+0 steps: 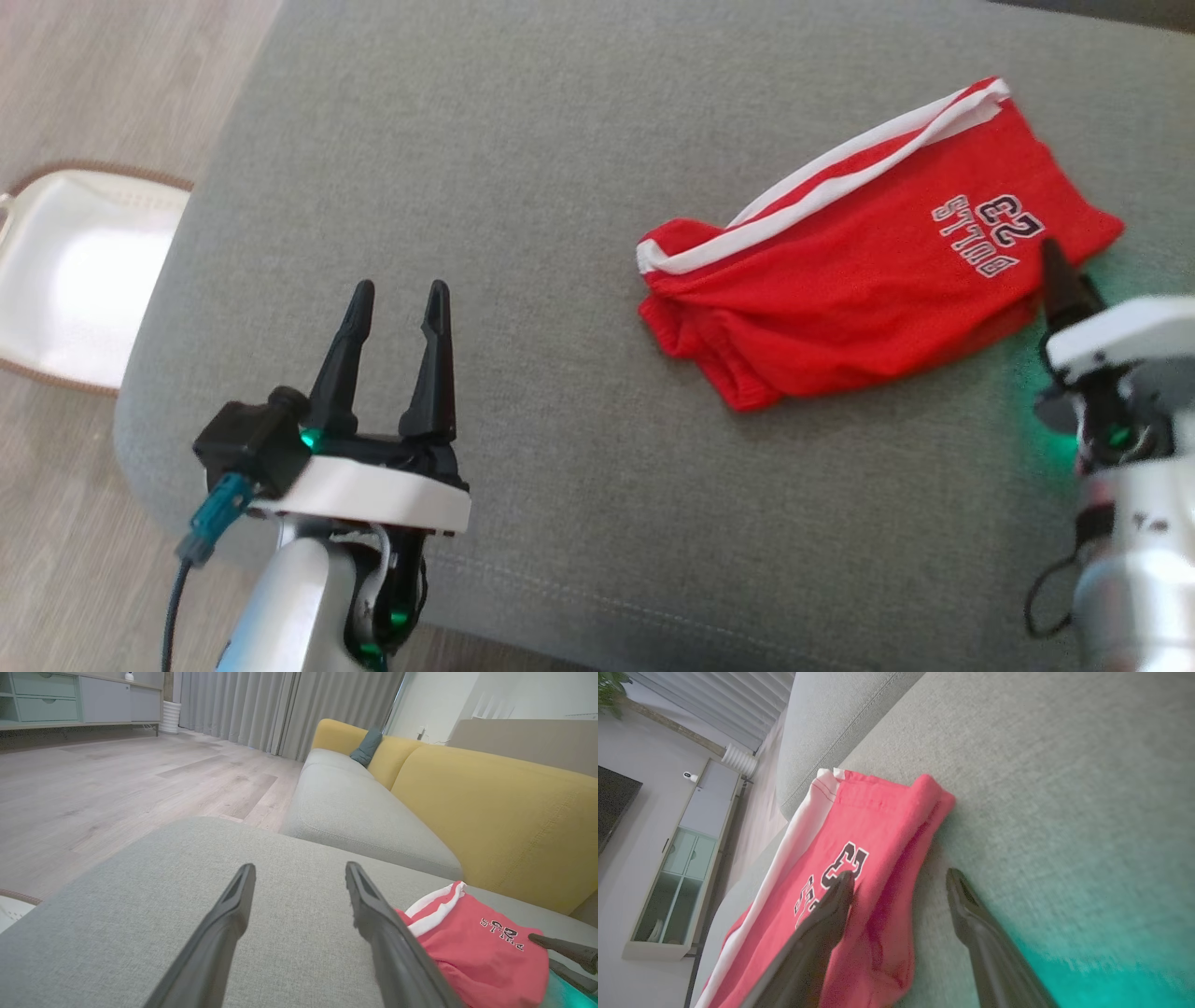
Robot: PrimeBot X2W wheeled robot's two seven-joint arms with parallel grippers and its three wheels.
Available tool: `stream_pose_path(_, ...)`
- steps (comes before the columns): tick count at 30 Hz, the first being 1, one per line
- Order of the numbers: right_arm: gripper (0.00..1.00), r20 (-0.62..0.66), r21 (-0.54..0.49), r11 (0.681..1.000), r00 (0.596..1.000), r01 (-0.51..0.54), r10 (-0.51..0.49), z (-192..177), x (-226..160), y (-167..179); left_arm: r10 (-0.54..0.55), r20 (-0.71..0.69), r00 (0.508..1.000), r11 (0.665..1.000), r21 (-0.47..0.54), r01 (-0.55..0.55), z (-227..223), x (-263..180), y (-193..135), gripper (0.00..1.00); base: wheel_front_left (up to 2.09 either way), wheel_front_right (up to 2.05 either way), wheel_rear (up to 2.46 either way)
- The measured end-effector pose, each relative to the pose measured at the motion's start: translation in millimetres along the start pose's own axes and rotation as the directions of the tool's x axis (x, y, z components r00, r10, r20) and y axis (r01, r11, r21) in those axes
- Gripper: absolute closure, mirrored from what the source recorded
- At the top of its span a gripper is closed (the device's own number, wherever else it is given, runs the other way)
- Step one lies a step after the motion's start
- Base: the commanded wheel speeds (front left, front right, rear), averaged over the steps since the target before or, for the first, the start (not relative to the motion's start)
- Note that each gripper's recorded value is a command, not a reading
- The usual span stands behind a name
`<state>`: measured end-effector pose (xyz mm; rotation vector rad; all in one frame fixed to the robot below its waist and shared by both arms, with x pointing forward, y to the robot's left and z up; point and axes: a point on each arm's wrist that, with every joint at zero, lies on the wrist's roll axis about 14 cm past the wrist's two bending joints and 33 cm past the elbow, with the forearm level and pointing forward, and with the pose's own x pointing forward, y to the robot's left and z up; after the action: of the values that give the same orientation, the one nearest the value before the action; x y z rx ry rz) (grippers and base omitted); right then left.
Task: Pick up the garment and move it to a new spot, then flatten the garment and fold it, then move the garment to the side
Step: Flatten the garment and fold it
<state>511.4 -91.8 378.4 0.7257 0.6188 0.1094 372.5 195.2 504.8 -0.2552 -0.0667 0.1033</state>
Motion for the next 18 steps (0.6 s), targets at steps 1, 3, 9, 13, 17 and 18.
stream_pose_path(1, 0.0, -0.011, -0.004, 1.0, 1.0, 0.003, -0.003, 0.8, 4.8, 1.5, 0.007, -0.003, 1.0, 1.0, 0.0, -0.007, -0.9, -0.1, 2.0, 0.0, 0.0, 0.0, 0.0)
stream_pose_path(3, 0.0, -0.03, -0.005, 1.0, 0.999, 0.009, -0.01, 3.4, 14.7, 4.1, 0.017, -0.012, 1.0, 1.0, -0.002, -0.017, -3.5, 0.8, 4.7, 0.0, 0.0, 0.0, 0.0)
stream_pose_path(9, 0.0, -0.113, -0.043, 0.999, 0.994, 0.005, -0.009, 5.1, 41.9, 15.9, 0.019, -0.012, 1.0, 1.0, -0.001, -0.019, -4.4, 12.9, 5.0, 0.0, 0.0, 0.0, 0.0)
stream_pose_path(13, 0.0, -0.167, -0.071, 0.997, 0.986, -0.014, 0.002, 6.6, 57.6, 27.8, 0.023, -0.019, 1.0, 1.0, -0.002, -0.023, -7.9, 20.6, 6.0, 0.0, 0.0, 0.0, 0.0)
stream_pose_path(17, 1.0, -0.184, -0.099, 0.995, 0.983, -0.02, 0.002, 9.0, 63.6, 33.2, 0.023, -0.02, 1.0, 1.0, -0.01, -0.023, -9.3, 25.0, 4.8, 0.0, 0.0, 0.0, 0.0)
stream_pose_path(18, 1.0, -0.184, -0.098, 0.995, 0.983, -0.018, 0.0, 9.2, 63.0, 33.0, 0.022, -0.016, 1.0, 1.0, -0.021, -0.022, -8.2, 25.8, 4.0, 0.0, 0.0, 0.0, 0.0)
